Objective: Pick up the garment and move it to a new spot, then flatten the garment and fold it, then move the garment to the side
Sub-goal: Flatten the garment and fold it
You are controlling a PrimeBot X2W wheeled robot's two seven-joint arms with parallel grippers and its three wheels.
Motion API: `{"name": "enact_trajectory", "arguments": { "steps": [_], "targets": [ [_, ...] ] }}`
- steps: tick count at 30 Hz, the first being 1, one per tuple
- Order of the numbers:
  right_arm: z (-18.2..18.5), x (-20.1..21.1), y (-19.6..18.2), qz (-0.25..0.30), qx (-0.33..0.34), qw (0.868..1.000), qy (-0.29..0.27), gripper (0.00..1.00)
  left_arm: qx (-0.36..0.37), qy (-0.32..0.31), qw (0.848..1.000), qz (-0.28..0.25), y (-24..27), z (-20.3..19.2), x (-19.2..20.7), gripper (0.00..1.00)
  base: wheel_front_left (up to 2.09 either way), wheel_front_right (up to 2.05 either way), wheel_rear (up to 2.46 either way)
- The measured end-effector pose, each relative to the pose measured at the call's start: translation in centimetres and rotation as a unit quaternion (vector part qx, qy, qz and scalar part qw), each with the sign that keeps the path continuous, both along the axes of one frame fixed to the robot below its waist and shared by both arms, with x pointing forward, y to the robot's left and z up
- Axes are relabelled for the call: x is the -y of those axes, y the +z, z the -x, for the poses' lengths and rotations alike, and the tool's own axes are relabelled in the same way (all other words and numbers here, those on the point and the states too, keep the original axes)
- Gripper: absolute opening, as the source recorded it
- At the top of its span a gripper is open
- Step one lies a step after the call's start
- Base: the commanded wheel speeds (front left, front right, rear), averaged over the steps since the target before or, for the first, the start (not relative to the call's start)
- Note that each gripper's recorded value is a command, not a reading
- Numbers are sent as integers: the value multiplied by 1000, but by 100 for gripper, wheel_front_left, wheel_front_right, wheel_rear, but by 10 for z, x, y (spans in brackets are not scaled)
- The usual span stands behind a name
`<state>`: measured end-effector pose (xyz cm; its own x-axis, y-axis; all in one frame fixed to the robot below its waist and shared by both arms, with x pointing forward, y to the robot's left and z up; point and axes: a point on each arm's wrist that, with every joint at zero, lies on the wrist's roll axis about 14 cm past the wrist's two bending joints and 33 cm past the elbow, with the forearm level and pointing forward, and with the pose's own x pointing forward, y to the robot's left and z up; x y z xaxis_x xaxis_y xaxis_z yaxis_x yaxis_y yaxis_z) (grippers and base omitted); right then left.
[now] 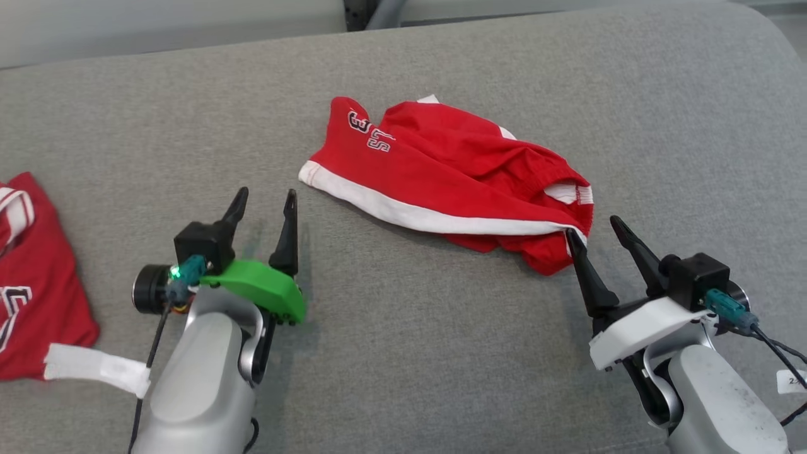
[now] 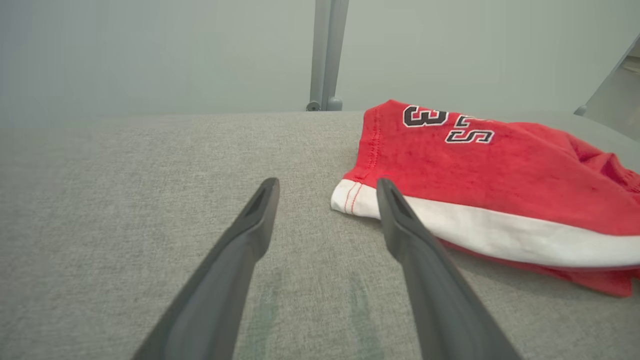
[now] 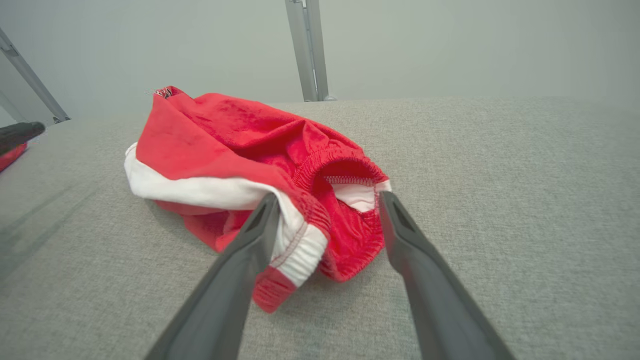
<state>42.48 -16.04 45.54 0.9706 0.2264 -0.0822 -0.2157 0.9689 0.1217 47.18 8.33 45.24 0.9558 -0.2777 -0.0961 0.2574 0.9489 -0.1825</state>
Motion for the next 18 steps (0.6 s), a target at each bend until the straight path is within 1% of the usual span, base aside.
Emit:
{"name": "enact_trajectory", "arguments": {
  "steps": [2, 3, 6, 10, 14, 15, 16, 17, 18],
  "targets": [
    [-2, 4, -2, -2, -1, 1000, -8, 100, -19, -9, 1000, -5, -13, -13, 8, 100, 0, 0, 0],
    [-3, 8, -4, -2, -4, 1000, -15, 100, -30, -14, 999, -6, -20, -27, 15, 100, 0, 0, 0],
    [-2, 15, -10, -3, -13, 1000, -26, 100, -50, -13, 999, -7, -34, -43, 23, 100, 0, 0, 0],
    [0, 22, -17, -4, -23, 999, -40, 100, -83, -18, 996, -5, -60, -51, 34, 100, 0, 0, 0],
    [3, 31, -27, -2, -37, 998, -55, 100, -112, -32, 993, -2, -84, -49, 46, 100, 0, 0, 0],
    [3, 32, -29, -2, -40, 998, -57, 100, -116, -35, 993, -1, -88, -49, 48, 72, 0, 0, 0],
    [4, 34, -31, -1, -42, 997, -60, 100, -117, -38, 992, -2, -90, -51, 51, 30, 0, 0, 0],
    [4, 35, -32, -1, -44, 997, -61, 100, -116, -41, 992, -2, -91, -52, 52, 0, 0, 0, 0],
    [3, 36, -33, 0, -45, 997, -62, 100, -116, -44, 992, -3, -91, -52, 53, 0, 0, 0, 0]
  ]
}}
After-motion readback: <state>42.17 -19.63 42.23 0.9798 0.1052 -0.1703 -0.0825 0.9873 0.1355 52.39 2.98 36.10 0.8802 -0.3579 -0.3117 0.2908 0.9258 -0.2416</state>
